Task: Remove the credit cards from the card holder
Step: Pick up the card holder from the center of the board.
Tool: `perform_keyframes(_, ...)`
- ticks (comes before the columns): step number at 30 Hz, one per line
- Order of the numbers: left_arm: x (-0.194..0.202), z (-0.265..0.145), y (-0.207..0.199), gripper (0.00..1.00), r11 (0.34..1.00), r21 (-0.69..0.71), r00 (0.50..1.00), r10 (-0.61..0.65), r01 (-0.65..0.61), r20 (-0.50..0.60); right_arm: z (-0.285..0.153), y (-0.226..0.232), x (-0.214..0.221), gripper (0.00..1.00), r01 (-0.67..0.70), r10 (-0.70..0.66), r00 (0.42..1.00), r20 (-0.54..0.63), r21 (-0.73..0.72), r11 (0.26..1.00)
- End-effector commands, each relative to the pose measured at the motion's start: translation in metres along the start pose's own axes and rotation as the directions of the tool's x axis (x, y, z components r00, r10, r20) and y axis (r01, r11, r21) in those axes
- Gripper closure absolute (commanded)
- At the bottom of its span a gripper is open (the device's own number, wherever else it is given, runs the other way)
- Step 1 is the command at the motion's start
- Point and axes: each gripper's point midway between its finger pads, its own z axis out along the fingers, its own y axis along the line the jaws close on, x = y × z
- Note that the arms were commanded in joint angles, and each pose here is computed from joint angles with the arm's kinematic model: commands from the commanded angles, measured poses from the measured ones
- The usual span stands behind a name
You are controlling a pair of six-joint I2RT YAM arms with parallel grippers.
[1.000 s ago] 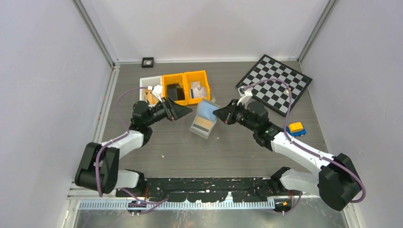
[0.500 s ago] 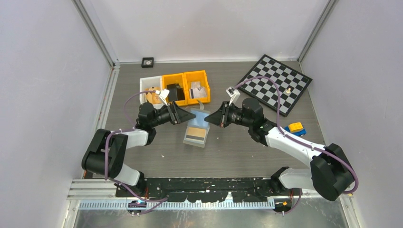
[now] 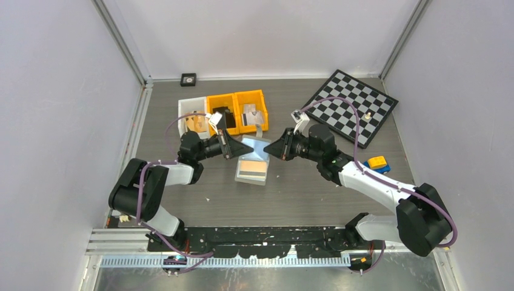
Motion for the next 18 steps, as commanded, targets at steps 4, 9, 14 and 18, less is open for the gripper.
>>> perform_keyframes(4,-0.012,0.004,-0.017,1.00,0.994,0.057,0.996,0.090,-0.091,0.030,0.003,0.003,-0.027,0.51,0.029,-0.032,0.995,0.095,0.033,0.999)
perform_keyframes(9,-0.028,-0.012,-0.010,1.00,0.995,-0.013,0.985,0.102,-0.101,0.142,0.007,-0.011,-0.023,0.13,-0.009,0.001,0.994,0.105,0.072,0.997)
perform_keyframes(14,-0.044,-0.027,-0.019,1.00,0.988,-0.071,0.951,0.151,-0.137,0.271,0.025,-0.007,-0.008,0.11,-0.056,0.056,0.997,0.048,-0.010,0.998)
perform_keyframes(18,-0.053,-0.039,-0.022,1.00,0.981,-0.134,0.917,0.177,-0.138,0.358,0.037,0.011,0.008,0.10,-0.045,0.044,0.999,-0.012,-0.115,0.992)
